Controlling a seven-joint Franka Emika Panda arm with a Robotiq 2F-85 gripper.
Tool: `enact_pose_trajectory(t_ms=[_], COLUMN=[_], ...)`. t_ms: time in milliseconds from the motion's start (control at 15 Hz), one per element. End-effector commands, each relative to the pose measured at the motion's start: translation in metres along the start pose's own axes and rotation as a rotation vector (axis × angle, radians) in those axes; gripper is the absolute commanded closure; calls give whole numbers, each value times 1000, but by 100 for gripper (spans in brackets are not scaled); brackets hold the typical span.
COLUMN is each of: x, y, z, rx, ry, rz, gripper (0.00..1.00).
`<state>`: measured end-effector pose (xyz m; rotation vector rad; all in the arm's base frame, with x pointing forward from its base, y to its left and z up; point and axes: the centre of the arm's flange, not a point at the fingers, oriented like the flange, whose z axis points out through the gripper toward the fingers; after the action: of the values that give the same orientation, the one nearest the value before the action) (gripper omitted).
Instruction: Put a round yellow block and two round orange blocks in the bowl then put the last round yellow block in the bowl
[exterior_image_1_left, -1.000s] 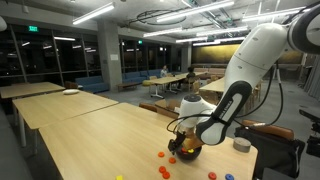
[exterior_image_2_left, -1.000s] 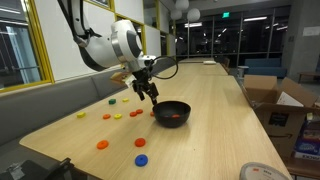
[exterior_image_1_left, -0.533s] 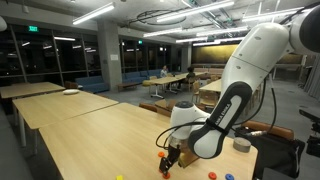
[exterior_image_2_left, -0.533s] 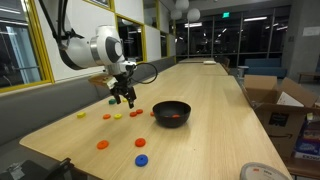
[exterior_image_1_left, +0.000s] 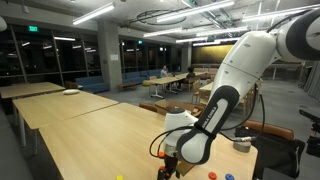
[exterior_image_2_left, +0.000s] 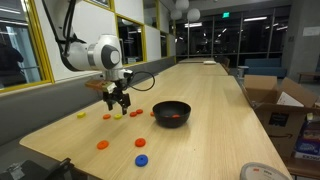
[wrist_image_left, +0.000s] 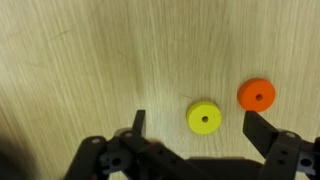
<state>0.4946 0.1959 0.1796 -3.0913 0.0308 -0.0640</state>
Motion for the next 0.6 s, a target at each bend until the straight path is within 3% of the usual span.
enact_pose_trajectory(t_ms=[0,533], x=[20,33], y=[-2,-3], z=[10,21], rx=[25,53], ry=[-43,-89], rz=[4,88], gripper=[0,0])
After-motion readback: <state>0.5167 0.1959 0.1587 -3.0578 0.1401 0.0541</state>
